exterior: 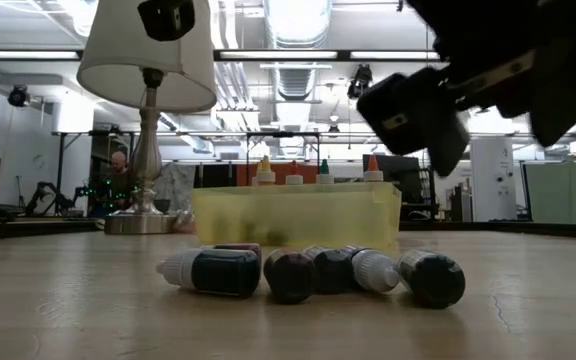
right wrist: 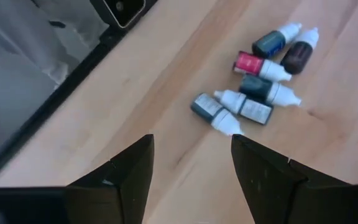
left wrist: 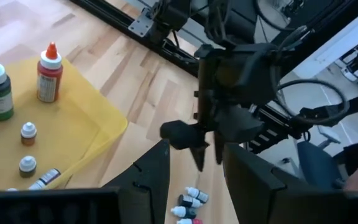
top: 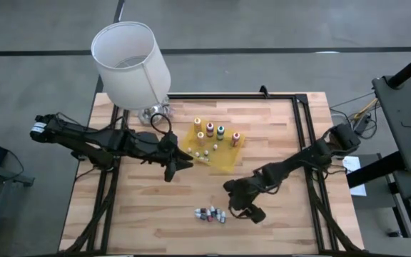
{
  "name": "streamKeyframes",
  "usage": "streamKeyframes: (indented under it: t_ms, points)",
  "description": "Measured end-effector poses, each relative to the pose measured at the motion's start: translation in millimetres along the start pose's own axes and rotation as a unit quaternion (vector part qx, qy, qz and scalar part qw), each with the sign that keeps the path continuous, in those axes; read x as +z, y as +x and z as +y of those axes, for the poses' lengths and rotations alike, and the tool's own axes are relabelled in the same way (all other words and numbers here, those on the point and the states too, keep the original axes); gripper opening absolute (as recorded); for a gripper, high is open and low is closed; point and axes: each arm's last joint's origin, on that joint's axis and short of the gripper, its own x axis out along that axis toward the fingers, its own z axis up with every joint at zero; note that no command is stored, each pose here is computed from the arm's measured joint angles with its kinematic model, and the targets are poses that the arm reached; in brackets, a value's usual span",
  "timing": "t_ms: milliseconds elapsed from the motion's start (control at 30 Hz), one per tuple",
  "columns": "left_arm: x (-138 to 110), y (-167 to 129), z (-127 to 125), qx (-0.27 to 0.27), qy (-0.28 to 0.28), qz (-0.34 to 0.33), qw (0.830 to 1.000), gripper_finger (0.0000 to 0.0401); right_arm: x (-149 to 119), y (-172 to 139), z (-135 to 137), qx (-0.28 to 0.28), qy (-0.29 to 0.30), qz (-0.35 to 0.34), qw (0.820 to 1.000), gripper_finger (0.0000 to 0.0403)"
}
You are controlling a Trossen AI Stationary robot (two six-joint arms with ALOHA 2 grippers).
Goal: Pick & Place food coloring
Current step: Put the small purple food coloring bottle into the yellow bin
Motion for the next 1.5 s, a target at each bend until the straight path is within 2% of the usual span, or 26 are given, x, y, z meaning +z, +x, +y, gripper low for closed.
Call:
streamKeyframes:
  t_ms: [167,467,733,967,1200,1500]
  points:
    - [0,0,0,0.0,-0.021,0.0,1.0,0.0119,-8,0,-17,-0.01,-0.024,-0.004,1.0,0.0201]
    - [0,0,0,0.001,-0.02,0.0,1.0,0.0119,-27,10,-35,-0.022,-0.035,0.005,0.999,0.0201]
    - [-2,1,2,0.003,-0.021,0.003,1.0,0.0119,-39,36,-41,0.04,-0.07,-0.012,0.997,0.0201]
    - [-2,1,2,0.002,-0.021,0.002,1.0,0.0119,-37,51,-47,0.042,-0.099,-0.066,0.992,0.0201]
    - [-2,1,2,0.002,-0.02,0.002,1.0,0.0119,-39,59,-51,0.039,-0.107,-0.086,0.99,0.0201]
    - [-3,2,2,0.003,-0.02,0.003,1.0,0.0119,-36,56,-47,0.084,-0.1,-0.099,0.987,0.019]
